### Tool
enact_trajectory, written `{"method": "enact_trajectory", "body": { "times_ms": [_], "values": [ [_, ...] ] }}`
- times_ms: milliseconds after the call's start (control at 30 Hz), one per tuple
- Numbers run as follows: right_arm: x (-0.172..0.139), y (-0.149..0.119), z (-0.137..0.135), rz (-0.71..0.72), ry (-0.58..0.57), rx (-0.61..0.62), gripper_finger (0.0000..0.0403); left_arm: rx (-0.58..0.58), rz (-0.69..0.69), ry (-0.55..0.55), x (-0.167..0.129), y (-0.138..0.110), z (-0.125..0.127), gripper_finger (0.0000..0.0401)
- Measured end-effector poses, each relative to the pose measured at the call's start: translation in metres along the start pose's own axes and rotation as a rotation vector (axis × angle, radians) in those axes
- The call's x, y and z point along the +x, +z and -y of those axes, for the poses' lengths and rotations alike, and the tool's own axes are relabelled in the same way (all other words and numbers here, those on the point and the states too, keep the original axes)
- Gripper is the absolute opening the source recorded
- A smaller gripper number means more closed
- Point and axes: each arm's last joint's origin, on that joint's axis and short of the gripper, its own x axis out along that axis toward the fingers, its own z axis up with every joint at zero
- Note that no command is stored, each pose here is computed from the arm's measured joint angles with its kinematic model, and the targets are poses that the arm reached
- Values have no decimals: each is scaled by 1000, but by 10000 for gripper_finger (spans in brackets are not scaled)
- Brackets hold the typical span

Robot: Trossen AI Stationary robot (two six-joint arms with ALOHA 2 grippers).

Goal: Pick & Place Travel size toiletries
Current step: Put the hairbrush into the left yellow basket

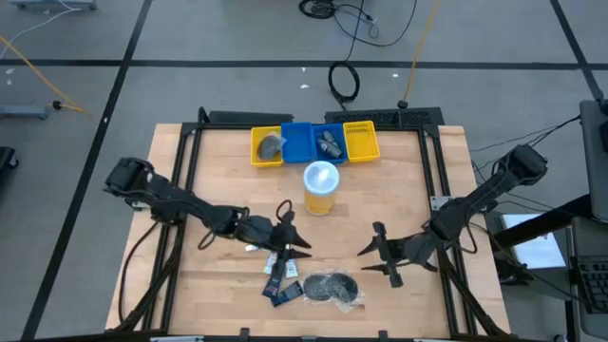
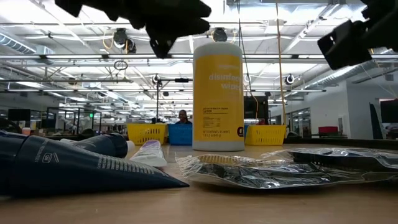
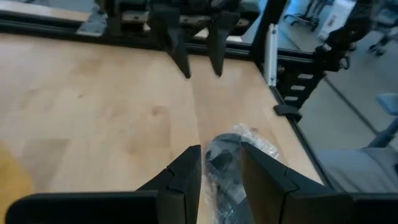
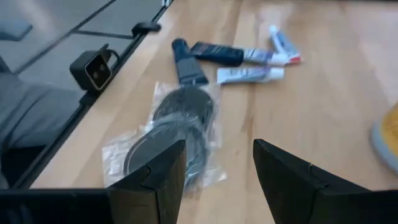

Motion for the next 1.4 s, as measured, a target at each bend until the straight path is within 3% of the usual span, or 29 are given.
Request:
{"method": "enact_trajectory", "body": {
  "times_ms": [433,767,1067,1400],
  "values": [
    [12,-22,-26,-85,65,110,180,-105,-9,-104,42,-34,-3,108],
    [32,-40,-45,-67,122,112,180,-102,-18,-176,67,-31,2,108],
    [45,-59,-58,-78,149,163,180,-98,-29,-197,67,-30,3,108],
    [70,-69,-73,-163,116,119,180,-106,-43,-173,67,-32,3,108]
  ]
}}
